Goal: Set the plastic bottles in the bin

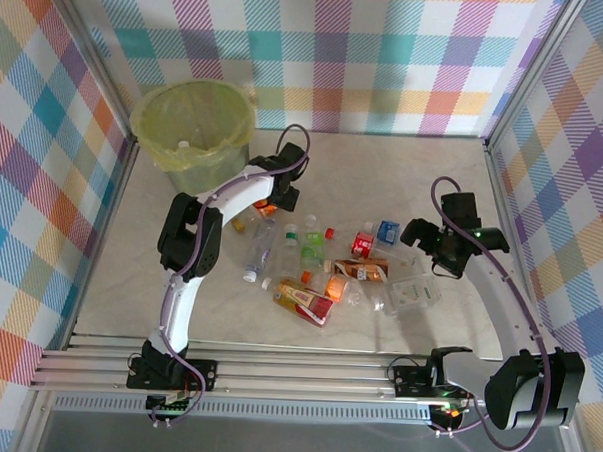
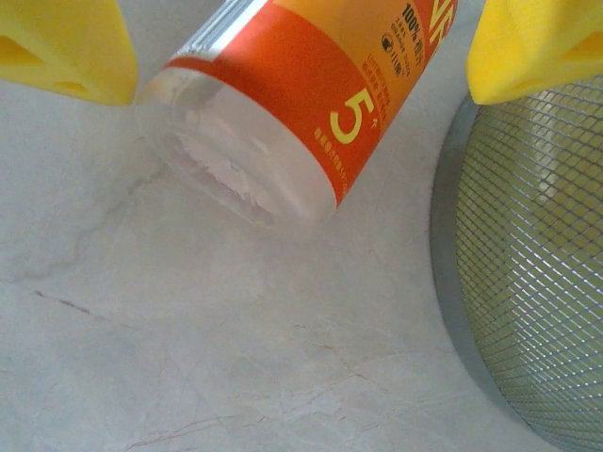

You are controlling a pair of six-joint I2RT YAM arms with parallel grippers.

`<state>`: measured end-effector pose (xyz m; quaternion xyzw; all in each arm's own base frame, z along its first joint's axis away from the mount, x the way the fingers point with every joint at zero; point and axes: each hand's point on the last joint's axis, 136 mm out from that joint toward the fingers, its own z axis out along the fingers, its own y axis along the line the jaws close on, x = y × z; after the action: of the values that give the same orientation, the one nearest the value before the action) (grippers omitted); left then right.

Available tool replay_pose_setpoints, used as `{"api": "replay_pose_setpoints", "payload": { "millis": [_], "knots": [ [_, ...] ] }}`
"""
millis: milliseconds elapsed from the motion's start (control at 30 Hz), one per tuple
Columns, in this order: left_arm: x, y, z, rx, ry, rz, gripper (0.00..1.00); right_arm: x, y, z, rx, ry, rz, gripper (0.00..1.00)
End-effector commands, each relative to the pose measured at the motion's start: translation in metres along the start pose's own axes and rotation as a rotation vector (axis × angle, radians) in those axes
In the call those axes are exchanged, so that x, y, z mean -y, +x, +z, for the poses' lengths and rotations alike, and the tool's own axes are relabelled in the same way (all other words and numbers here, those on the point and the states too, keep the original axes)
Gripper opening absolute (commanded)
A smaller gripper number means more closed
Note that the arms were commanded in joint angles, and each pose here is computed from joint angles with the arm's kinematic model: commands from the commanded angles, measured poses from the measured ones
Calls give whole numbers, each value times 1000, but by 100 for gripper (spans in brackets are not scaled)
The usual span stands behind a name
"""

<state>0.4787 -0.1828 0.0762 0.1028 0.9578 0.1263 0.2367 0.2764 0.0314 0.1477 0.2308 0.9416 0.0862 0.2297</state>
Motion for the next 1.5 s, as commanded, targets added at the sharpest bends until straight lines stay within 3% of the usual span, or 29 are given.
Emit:
{"api": "replay_pose_setpoints", "payload": {
  "millis": [0,333,533,833,1033,1467],
  "knots": [
    [-9,14,7,-52,-29,25,90,3,2,5,-10,9,4,100],
    [-3,26,29,-98,-21,32,84,4,2,6,-11,12,4,100],
    [-2,25,34,-100,-21,29,74,1,0,7,-12,6,6,100],
    [-5,-3,20,-32,-22,16,65,1,-2,4,-6,7,3,100],
    [-5,-42,-17,74,12,7,62,3,-1,4,3,9,5,100],
    [14,-124,-155,382,196,-23,60,1,-13,-4,49,12,5,100]
  ]
}}
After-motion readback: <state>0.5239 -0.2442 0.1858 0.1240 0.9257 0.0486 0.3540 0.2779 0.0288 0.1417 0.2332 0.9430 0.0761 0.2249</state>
